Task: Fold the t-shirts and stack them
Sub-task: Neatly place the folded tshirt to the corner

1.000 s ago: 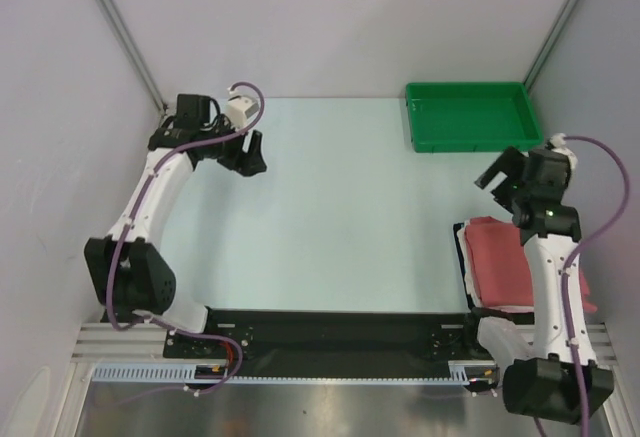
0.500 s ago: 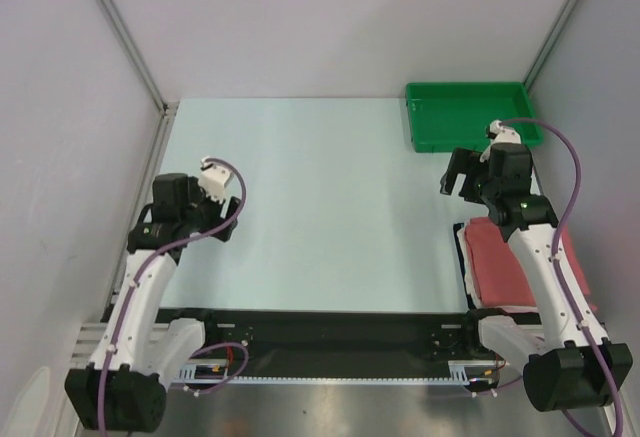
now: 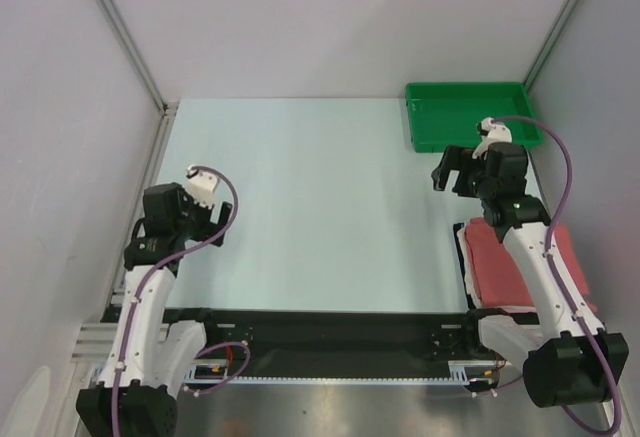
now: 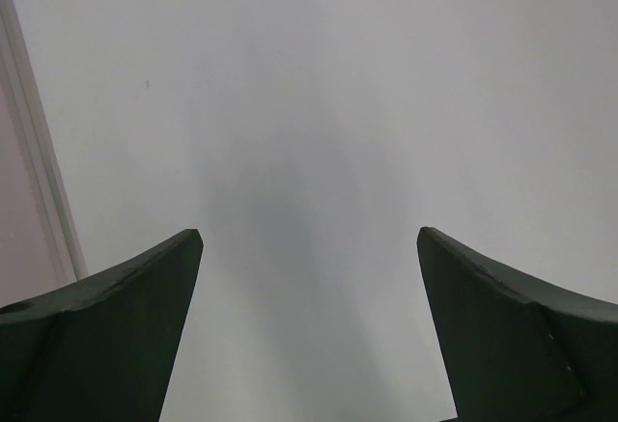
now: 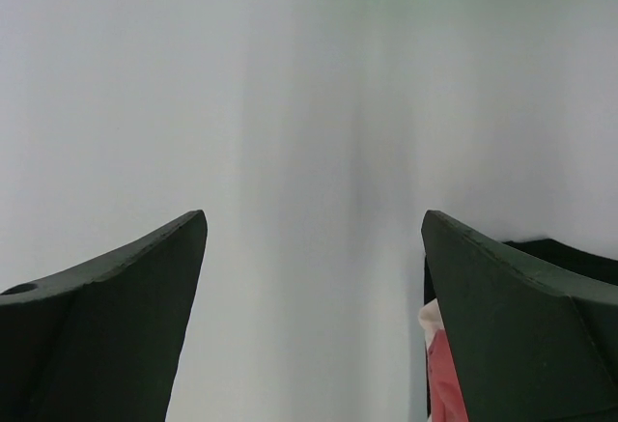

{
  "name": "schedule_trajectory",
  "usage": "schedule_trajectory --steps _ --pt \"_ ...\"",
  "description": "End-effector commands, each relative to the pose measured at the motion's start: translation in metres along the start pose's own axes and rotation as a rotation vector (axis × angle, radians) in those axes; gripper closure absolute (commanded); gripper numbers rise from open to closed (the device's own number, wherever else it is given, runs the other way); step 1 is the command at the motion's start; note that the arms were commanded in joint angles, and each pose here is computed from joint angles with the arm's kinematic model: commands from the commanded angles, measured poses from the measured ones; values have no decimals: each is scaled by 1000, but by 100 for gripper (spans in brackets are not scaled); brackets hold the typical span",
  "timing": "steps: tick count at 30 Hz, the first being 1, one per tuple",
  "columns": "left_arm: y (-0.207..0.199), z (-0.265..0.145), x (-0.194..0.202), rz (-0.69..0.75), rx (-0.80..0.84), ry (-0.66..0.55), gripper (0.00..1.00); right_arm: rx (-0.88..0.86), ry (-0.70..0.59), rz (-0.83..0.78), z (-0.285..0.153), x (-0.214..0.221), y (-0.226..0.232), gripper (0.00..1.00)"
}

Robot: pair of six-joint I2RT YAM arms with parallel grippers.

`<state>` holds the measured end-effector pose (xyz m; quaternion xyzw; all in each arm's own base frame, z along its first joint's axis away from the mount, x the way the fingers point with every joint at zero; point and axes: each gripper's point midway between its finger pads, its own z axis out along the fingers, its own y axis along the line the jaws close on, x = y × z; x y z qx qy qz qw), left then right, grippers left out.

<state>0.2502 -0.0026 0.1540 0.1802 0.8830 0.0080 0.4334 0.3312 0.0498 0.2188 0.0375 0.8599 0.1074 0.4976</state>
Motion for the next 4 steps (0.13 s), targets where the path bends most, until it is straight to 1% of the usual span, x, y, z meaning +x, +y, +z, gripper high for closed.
schedule_trajectory --steps 1,3,4 --pt "8 -3 -6 6 -41 -45 0 -40 -51 -2 0 -9 8 1" --pt "9 -3 -5 6 -46 -46 0 -45 -60 -11 -1 -8 8 0" --pt "9 -3 -5 11 -43 -47 0 -46 -94 -15 -7 -14 9 0"
